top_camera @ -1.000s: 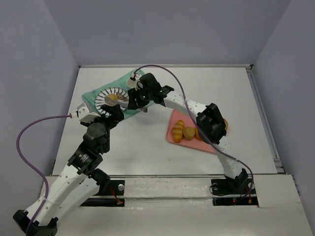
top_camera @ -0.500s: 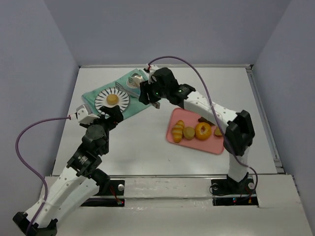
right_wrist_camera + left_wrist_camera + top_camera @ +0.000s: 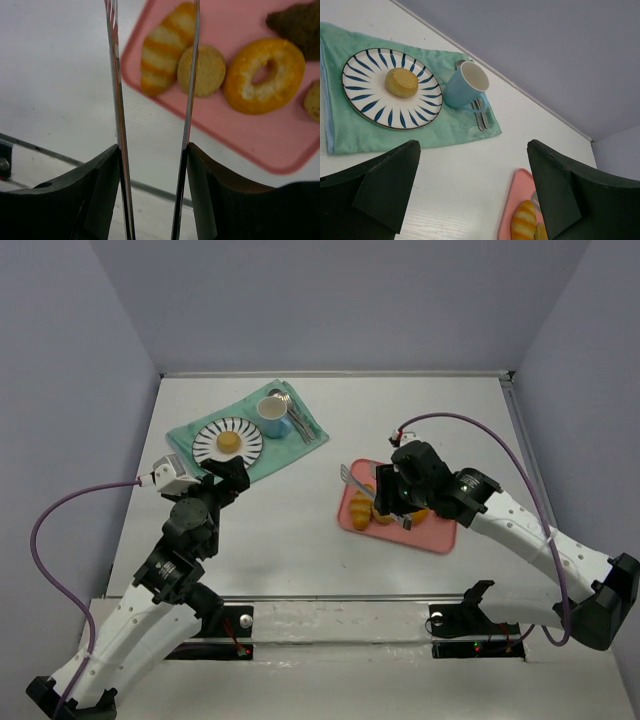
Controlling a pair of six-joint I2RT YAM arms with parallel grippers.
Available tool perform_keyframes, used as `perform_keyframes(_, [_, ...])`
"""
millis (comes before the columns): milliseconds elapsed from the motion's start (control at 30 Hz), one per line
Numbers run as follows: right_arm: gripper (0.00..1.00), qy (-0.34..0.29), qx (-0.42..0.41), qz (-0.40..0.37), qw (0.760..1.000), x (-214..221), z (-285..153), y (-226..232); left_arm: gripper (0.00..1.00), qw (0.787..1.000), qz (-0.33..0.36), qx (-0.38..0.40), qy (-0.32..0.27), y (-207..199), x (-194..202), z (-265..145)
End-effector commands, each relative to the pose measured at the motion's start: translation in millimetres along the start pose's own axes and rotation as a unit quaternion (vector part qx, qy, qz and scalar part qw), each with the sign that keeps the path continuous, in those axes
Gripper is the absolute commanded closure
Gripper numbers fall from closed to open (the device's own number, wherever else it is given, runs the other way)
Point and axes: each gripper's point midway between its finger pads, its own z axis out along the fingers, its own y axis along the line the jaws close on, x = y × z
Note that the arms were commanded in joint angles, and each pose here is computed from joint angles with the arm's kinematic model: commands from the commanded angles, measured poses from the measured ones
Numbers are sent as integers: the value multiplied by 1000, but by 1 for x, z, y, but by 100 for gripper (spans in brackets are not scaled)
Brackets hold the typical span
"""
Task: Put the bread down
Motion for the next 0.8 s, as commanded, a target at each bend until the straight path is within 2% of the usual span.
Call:
perform_keyframes(0, [42,96,68,47,992,63,-28,-36,1,1000,-7,2,-11,-4,-1,6])
perform_keyframes(267, [42,118,91,62,987,84,-45,-52,1,1000,0,0,-7,-5,3,10])
perform_keyframes(600, [44,141,88,31,986,86,-27,-47,1,1000,5,-4,-4,-5,6,13])
perform_keyframes(767, [53,145,108,28,983,85,-21,-51,1,1000,8,-5,-2,-4,8,14])
